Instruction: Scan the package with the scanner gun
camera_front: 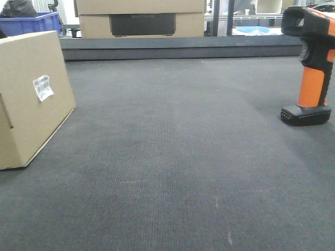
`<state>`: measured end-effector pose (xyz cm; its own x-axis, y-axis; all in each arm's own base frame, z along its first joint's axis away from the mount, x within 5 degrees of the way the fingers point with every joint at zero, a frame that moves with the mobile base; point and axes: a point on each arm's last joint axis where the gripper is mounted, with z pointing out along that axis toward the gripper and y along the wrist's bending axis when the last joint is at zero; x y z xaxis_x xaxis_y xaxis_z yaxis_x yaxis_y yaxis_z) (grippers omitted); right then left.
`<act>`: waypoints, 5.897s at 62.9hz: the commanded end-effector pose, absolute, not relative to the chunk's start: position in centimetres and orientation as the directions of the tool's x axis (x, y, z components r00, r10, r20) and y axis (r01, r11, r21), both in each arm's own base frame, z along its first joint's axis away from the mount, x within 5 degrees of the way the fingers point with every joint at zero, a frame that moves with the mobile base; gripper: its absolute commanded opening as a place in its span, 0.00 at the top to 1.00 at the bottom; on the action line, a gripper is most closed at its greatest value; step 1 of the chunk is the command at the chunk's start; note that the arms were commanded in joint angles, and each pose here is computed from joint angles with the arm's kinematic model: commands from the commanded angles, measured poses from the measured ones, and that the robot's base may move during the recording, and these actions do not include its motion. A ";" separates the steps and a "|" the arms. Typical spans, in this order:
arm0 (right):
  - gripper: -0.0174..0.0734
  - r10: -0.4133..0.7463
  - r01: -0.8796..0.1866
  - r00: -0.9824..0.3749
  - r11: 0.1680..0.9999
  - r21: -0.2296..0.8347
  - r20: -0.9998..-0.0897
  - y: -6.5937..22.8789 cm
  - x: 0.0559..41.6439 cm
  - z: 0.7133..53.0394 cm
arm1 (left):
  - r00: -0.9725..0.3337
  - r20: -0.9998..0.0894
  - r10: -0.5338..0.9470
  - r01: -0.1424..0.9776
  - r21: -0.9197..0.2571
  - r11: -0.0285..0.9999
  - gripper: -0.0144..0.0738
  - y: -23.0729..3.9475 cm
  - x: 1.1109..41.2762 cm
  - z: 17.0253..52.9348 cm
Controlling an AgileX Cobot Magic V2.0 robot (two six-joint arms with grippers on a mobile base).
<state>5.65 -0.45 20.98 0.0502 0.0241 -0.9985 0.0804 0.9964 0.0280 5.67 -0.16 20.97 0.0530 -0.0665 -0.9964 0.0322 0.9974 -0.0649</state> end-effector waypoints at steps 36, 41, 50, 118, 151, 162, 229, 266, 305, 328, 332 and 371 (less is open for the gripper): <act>0.99 0.024 0.079 0.075 0.996 0.029 -0.997 -0.5 5.6 21.2 | 0.072 -0.995 -0.068 0.038 -0.065 0.997 0.96 -0.2 5.6 21.2; 0.99 0.024 0.079 0.075 0.996 0.029 -0.997 -0.5 5.6 21.2 | 0.072 -0.995 -0.068 0.038 -0.065 0.997 0.96 -0.2 5.6 21.2; 0.99 0.024 0.079 0.075 0.996 0.029 -0.997 -0.5 5.6 21.2 | 0.072 -0.995 -0.068 0.038 -0.065 0.997 0.96 -0.2 5.6 21.2; 0.99 0.024 0.079 0.075 0.996 0.029 -0.997 -0.5 5.6 21.2 | -0.440 -0.896 -0.056 0.005 -0.065 0.998 0.96 -0.4 9.9 37.7; 0.99 0.024 0.079 0.075 0.996 0.029 -0.997 -0.5 5.6 21.2 | -0.758 -0.649 -0.065 0.012 -0.113 0.993 0.96 -2.8 25.9 40.3; 0.99 0.024 0.079 0.075 0.996 0.029 -0.997 -0.5 5.6 21.2 | -0.801 -0.588 -0.117 -0.092 -0.072 0.993 0.96 -4.5 29.2 38.9; 0.99 0.024 0.079 0.075 0.996 0.029 -0.997 -0.5 5.6 21.2 | -0.938 -0.328 -0.112 -0.098 -0.060 0.993 0.27 -6.1 32.6 30.9; 0.99 0.024 0.079 0.075 0.996 0.029 -0.997 -0.5 5.6 21.2 | -0.945 -0.307 -0.113 -0.106 -0.041 0.994 0.45 -7.4 32.8 29.9; 0.99 0.024 0.079 0.075 0.996 0.029 -0.997 -0.5 5.6 21.2 | -0.921 -0.355 -0.161 -0.077 -0.239 0.968 0.96 -9.8 32.6 34.9; 0.99 0.024 0.079 0.075 0.996 0.029 -0.997 -0.5 5.6 21.2 | -0.921 -0.375 -0.108 0.010 -0.301 0.954 0.96 -14.5 33.1 34.0; 0.99 0.024 0.079 0.075 0.996 0.029 -0.997 -0.5 5.6 21.2 | -0.927 -0.358 -0.115 0.005 -0.317 0.948 0.96 -14.8 33.2 33.7; 0.99 0.014 0.061 -0.008 0.998 0.014 -1.000 -0.2 5.1 25.0 | -0.925 -0.305 -0.228 -0.035 -0.528 0.849 0.96 -16.9 34.0 32.9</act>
